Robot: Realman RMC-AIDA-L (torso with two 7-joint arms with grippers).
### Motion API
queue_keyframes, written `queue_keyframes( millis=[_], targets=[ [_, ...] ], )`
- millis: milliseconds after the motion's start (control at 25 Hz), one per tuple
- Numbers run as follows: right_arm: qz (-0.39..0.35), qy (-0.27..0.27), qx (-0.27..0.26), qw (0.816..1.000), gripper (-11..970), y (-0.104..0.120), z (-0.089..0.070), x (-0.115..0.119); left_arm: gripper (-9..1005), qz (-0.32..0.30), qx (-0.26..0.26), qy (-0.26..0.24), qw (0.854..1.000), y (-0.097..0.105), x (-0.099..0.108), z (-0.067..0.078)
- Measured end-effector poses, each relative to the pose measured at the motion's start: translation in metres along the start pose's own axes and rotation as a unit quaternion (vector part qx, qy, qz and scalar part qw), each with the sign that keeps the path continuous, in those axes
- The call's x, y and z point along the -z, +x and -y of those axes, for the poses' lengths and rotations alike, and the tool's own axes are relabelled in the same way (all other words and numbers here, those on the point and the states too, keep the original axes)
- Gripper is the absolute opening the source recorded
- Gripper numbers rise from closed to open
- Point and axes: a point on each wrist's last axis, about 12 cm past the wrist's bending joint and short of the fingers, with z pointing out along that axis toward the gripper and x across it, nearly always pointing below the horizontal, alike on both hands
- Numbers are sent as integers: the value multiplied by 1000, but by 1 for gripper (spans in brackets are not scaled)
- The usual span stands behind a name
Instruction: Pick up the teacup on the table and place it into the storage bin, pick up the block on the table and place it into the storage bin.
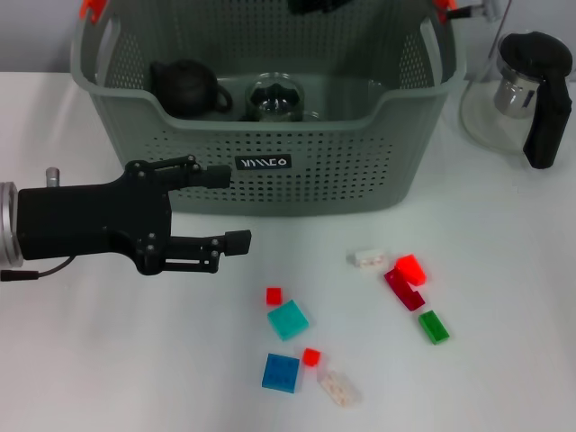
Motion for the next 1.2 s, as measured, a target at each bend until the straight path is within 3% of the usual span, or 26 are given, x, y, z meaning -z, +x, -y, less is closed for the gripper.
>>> queue_keyframes(
  millis=[200,560,680,1000,1200],
  targets=[
    [29,2,10,1000,485,3,-9,-11,862,1,-3,-7,1000,0,1,-1],
    [74,47,15,996,676,14,-9,-20,862,8,-6,-24,1000,1,6,-3],
    [81,58,10,995,688,18,-5,-19,862,9,-6,-29,1000,2,8,-2],
    [127,94,-17,987,703,27,13,3,861,14,-6,-41,999,4,8,-3],
    [129,60,-26,990,703,37,12,27,861,16,-5,-41,999,4,7,-4]
  ],
)
